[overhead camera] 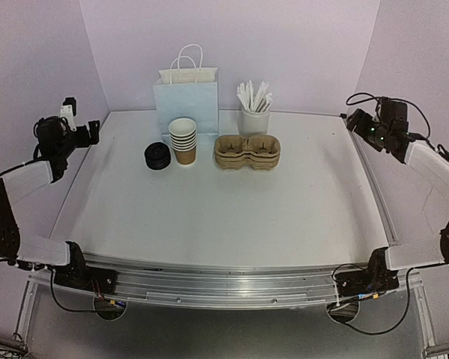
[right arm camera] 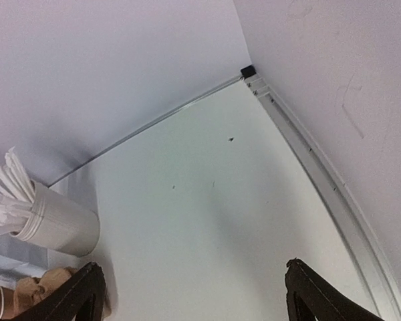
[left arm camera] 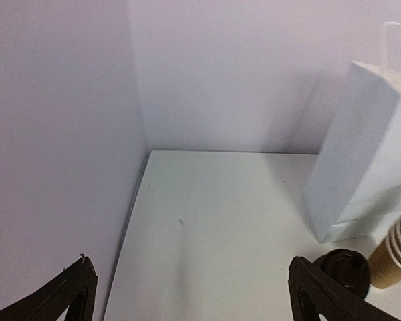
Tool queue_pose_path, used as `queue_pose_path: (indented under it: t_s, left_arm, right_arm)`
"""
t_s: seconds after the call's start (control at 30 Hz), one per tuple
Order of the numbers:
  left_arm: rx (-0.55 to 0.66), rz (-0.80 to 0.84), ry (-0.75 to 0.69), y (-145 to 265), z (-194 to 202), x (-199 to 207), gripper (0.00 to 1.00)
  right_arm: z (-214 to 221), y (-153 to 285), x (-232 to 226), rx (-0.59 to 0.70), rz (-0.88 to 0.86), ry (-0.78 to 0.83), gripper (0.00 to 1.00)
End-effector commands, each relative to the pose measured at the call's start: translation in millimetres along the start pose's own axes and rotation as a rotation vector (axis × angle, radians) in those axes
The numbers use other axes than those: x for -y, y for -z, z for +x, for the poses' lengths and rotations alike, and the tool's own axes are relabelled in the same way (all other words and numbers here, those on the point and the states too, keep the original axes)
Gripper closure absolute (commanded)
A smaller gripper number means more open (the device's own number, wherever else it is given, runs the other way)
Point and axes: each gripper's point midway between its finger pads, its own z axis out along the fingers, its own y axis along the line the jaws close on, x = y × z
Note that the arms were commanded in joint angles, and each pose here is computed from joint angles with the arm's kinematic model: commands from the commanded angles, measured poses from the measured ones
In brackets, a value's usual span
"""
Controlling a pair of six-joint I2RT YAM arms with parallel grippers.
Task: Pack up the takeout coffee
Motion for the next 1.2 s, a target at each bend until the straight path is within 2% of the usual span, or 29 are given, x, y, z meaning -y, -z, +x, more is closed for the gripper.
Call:
queue_pose_path:
  t_s: [0.0,0.17,0.27,0.43,0.6,0.7,0.8,1.0,1.17]
  left_arm:
    - [0.012,0.48,-0.317,42.3,-37.8,88.2,0.0]
    - [-0.094,0.833,-0.606,84.5,-39.0,157.5,0.0]
    - [-0.106,0.964,-0.686,96.3,-46.6,185.7,0.0]
    - [-0.193,1.094,-0.805,82.7,-41.6,231.7,0.24]
    - [-0.239,1.142,-0.882,60.6,-26.0,264.1,0.4]
    - [-0.298,1.164,-0.896,43.8,-9.7,276.4,0.43]
    - [-0.354,1.188,-0.906,33.3,3.6,283.7,0.46]
    - [-0.358,1.162,-0.95,2.4,20.8,289.5,0.53]
    - [-0.378,1.185,-0.946,-5.3,29.3,296.1,0.55]
  right_arm:
    - [29.8,21.9,-65.6,-0.203,-0.099,-0.037,0.13]
    - [52.4,32.3,-150.7,-0.324,-0.257,-0.081,0.26]
    - [79.8,34.5,-205.4,-0.429,-0.345,-0.101,0.32]
    - [132.2,25.4,-296.2,-0.576,-0.46,-0.098,0.37]
    - [171.7,5.0,-362.8,-0.683,-0.551,-0.137,0.52]
    - [195.3,-10.4,-385.2,-0.738,-0.571,-0.166,0.59]
    - [211.1,-23.8,-398.6,-0.754,-0.59,-0.197,0.6]
    - [235.4,-51.5,-410.2,-0.768,-0.611,-0.255,0.65]
    - [249.3,-60.9,-420.2,-0.803,-0.647,-0.269,0.69]
